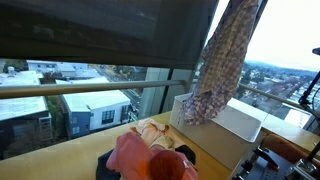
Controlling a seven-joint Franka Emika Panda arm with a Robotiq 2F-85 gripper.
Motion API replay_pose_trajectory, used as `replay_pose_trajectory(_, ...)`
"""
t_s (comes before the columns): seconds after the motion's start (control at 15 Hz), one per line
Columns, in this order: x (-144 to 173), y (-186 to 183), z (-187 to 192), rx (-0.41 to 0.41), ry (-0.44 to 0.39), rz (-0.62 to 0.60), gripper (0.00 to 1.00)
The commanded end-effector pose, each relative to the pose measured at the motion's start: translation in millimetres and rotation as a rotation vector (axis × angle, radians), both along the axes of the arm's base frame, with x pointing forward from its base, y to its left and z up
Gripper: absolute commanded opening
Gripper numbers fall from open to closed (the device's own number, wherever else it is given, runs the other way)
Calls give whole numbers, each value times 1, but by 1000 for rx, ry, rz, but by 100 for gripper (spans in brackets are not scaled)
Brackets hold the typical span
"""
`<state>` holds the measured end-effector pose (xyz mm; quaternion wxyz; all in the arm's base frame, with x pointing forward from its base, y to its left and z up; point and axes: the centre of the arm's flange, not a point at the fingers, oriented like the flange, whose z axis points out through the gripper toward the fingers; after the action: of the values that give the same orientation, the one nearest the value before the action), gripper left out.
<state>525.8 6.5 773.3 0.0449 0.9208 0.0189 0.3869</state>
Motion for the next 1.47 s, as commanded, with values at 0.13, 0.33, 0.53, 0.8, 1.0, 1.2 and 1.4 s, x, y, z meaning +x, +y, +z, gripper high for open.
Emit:
replay_pose_trajectory(0.13,16,-18,33,-25,-36,-29,4)
replay_pose_trajectory(0.33,16,-28,32,-24,-39,-38,4)
replay_pose_trajectory(0.53,19,-37,17,-25,-26,-49,4)
replay_pose_trajectory(0.8,20,-59,26,-26,-23,-68,4)
replay_pose_trajectory(1.0,14,-76,44,-32,-42,-89,4)
replay_pose_trajectory(1.2,6,-89,63,-41,-59,-105,4)
replay_pose_trajectory(1.4,0,-90,66,-48,-64,-109,4)
